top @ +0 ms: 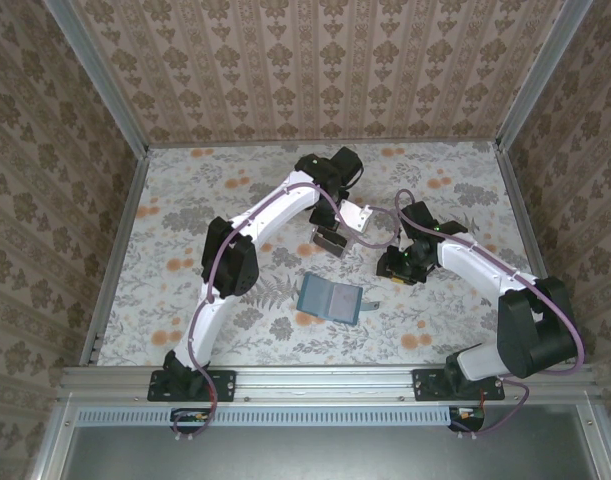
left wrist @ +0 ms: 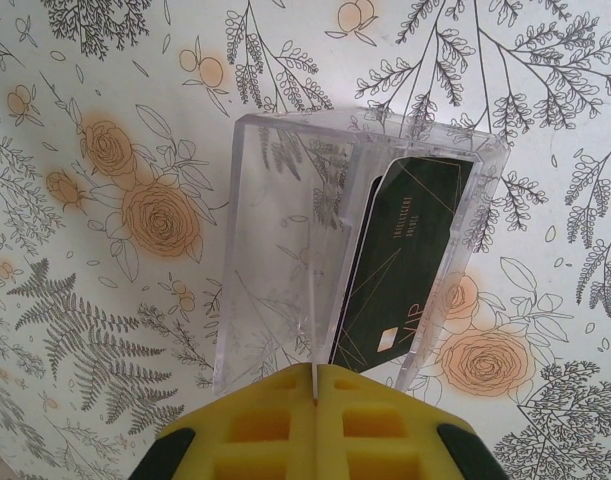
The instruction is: Take the credit cards out of the card holder
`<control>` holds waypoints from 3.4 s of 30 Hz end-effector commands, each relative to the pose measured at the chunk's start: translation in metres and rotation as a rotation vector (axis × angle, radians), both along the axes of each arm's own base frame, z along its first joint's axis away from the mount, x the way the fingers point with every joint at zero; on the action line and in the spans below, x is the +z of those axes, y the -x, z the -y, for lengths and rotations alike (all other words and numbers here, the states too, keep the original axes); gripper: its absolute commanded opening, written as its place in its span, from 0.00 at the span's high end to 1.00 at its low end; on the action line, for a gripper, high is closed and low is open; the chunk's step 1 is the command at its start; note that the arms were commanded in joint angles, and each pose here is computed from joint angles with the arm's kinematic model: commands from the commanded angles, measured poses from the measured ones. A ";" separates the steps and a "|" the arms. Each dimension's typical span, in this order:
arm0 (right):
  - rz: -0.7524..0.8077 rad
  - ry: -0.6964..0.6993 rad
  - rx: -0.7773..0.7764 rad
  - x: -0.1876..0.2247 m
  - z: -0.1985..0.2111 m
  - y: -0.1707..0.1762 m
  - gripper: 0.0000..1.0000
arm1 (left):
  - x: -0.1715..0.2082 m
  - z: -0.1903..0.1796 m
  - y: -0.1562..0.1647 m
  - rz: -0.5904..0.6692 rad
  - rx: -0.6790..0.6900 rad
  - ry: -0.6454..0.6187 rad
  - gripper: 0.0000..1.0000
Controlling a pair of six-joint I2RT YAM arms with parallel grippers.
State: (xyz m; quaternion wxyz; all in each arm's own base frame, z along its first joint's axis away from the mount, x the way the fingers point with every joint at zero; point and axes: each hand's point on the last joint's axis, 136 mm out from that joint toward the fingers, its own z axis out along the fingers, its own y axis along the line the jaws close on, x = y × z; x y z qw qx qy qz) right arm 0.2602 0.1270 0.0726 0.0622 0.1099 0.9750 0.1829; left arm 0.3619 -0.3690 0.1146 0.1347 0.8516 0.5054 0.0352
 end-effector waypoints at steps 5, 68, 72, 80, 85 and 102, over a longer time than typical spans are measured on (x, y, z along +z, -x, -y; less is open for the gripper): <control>-0.023 0.004 0.010 0.000 0.002 0.005 0.63 | 0.035 0.000 0.000 0.071 -0.031 0.026 1.00; -0.041 -0.018 0.014 -0.009 -0.002 0.008 0.63 | -0.024 -0.034 0.032 -0.332 0.138 -0.112 0.89; -0.032 -0.021 0.017 -0.005 -0.003 0.005 0.63 | -0.013 -0.027 0.019 -0.266 0.150 -0.068 0.65; -0.012 -0.025 0.017 0.002 -0.003 0.003 0.63 | 0.020 -0.015 -0.009 -0.101 0.163 0.028 0.57; 0.004 -0.035 0.011 0.008 -0.004 0.003 0.63 | 0.035 -0.013 -0.010 -0.075 0.217 0.065 0.57; 0.008 -0.181 0.021 0.011 -0.031 0.030 0.63 | 0.087 -0.026 -0.020 -0.083 0.983 0.551 0.63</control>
